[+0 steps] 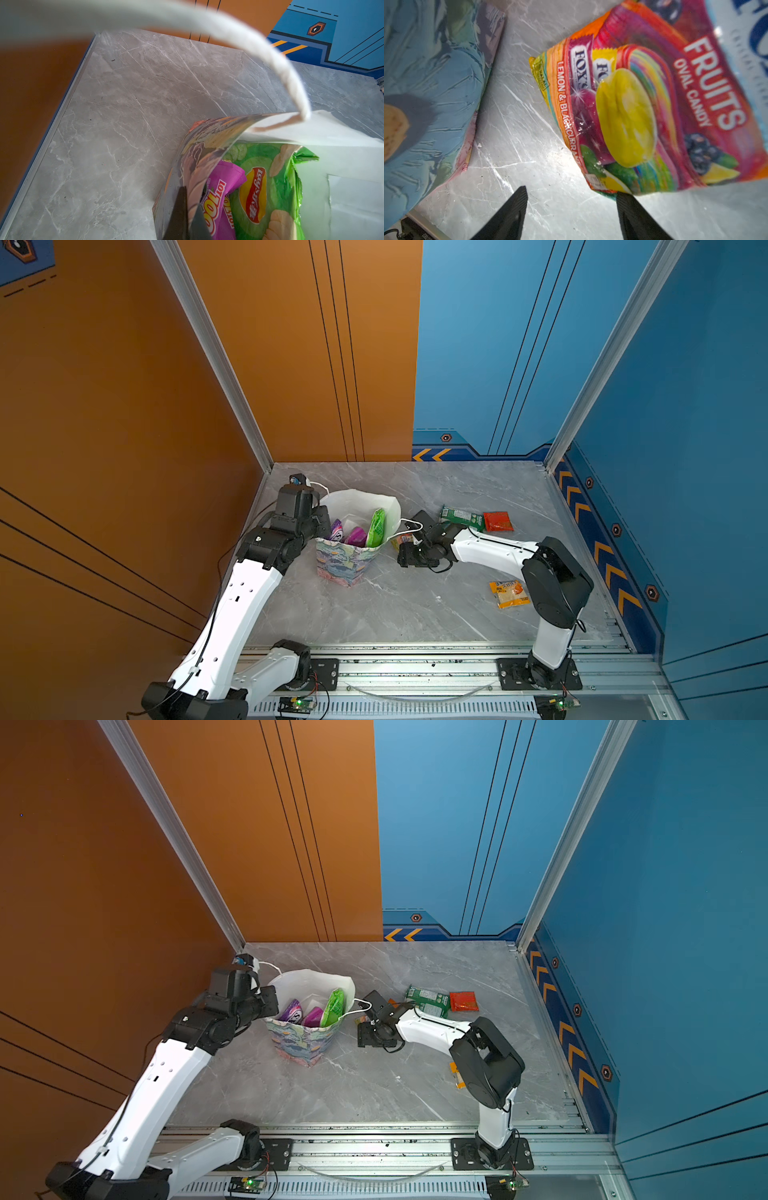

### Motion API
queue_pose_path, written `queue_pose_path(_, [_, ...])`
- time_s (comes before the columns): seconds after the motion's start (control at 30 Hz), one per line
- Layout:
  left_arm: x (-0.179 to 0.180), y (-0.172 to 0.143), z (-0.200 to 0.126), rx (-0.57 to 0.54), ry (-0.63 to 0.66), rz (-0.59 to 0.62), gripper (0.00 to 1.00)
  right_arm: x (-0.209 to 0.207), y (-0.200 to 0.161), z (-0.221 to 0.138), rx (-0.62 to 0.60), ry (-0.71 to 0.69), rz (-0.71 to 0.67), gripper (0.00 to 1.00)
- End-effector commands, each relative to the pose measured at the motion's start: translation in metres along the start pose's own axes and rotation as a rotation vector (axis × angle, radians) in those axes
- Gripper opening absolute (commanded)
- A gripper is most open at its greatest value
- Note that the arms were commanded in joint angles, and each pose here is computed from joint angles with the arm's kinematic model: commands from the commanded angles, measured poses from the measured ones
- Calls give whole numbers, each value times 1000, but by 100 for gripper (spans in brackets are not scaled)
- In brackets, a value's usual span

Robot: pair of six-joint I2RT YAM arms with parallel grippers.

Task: Place the snacks into the paper bag
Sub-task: Rotate the snack at the center of the table.

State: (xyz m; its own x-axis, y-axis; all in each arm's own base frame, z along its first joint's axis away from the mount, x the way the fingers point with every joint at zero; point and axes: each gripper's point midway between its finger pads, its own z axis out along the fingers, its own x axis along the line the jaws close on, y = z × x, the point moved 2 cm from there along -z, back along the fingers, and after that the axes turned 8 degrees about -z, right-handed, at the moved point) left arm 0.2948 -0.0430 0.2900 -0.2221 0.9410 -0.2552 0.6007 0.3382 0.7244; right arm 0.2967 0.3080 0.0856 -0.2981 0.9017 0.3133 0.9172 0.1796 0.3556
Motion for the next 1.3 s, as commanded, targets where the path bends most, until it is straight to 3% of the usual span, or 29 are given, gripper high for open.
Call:
queue_pose_path(0.0, [-2,20,-10,-98,-33,-34,0,-30,13,-29,-62,-79,-7,73])
queue_pose_path(0.27, [-2,20,-8,-97,-31,-36,0,-90,39,-28,-80,-158,94,76])
queue_pose_path(0.43, [-1,20,-8,-99,-26,-35,0,-99,50,-12,-57,-166,101,78])
queue_pose_path(0.6, [-1,20,-8,-98,-27,-34,0,-92,40,9,6,-152,87,77])
queue_pose_path(0.7, [-1,20,-7,-96,-27,-33,0,-83,24,19,59,-121,77,71])
queue_pose_path(0.93, [-1,20,-6,-93,-27,-33,0,-50,-13,15,123,-93,29,68])
queue_pose_path(1.1, [-2,20,-7,-91,-31,-34,0,-36,-12,-6,73,-39,46,68])
queue_pose_path(1.27, [-1,20,-7,-94,-30,-35,0,-44,15,-34,-48,-10,104,73])
